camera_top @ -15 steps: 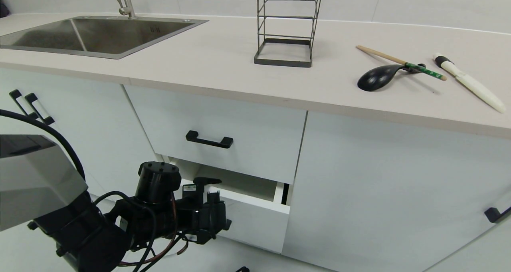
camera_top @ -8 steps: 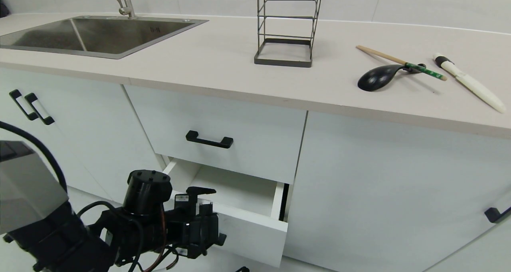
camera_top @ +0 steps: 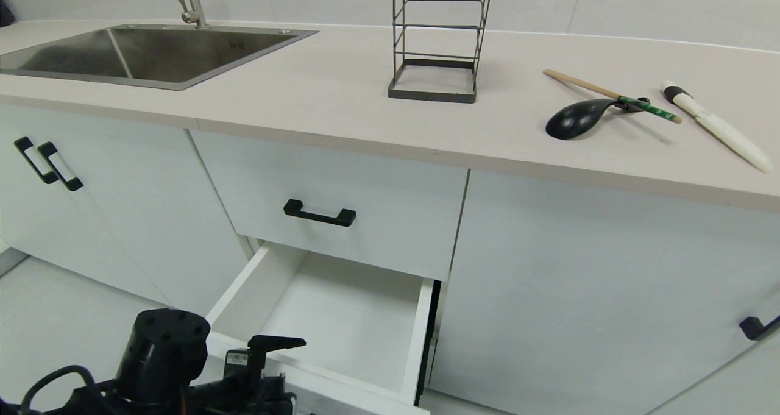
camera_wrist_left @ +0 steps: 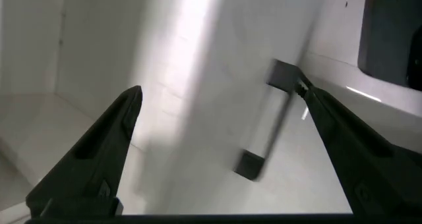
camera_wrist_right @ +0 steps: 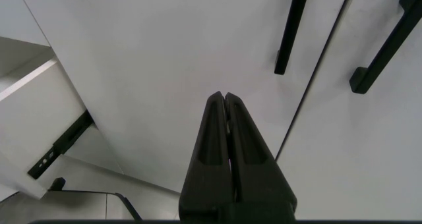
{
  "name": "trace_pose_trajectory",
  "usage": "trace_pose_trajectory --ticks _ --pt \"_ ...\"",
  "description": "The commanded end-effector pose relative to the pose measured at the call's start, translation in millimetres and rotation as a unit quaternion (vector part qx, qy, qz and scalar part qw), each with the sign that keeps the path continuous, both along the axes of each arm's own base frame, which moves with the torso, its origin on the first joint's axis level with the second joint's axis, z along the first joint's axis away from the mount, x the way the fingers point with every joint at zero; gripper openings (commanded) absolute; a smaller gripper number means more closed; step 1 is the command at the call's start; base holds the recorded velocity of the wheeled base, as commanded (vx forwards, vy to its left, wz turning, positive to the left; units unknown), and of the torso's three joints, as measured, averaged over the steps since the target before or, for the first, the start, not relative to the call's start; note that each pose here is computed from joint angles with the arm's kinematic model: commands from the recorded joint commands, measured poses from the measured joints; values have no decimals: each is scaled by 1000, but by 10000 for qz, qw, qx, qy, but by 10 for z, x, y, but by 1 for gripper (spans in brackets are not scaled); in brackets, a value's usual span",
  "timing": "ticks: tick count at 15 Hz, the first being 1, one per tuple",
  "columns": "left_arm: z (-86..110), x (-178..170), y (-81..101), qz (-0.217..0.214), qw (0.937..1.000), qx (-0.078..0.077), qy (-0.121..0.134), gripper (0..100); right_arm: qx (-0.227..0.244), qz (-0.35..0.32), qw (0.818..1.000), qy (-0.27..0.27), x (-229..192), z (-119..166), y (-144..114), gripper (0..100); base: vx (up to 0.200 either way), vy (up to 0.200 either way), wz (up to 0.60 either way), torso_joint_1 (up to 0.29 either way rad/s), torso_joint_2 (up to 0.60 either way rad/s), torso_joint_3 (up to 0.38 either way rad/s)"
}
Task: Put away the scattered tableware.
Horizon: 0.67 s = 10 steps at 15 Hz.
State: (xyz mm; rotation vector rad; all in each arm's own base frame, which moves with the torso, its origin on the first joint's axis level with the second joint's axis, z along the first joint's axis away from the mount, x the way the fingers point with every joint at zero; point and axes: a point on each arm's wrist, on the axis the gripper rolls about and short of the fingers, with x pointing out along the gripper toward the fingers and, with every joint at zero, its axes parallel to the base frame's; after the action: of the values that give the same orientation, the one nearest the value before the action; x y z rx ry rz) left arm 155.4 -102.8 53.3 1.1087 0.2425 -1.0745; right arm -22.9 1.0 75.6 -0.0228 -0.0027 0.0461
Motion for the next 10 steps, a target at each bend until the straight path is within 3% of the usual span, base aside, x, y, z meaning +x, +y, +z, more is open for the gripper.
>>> trace_pose_trajectory --ticks 1,5,10 --pt "26 -89 -1 -123 9999 -45 -27 100 -1 -1 10000 3 1 0 0 0 0 0 0 0 0 0" --pt "-58 -259 26 -348 9988 -1 355 100 -1 -1 10000 3 1 0 0 0 0 0 0 0 0 0" --pt "-73 -320 2 -527 9977 24 419 100 -1 7 10000 3 1 0 0 0 0 0 0 0 0 0"
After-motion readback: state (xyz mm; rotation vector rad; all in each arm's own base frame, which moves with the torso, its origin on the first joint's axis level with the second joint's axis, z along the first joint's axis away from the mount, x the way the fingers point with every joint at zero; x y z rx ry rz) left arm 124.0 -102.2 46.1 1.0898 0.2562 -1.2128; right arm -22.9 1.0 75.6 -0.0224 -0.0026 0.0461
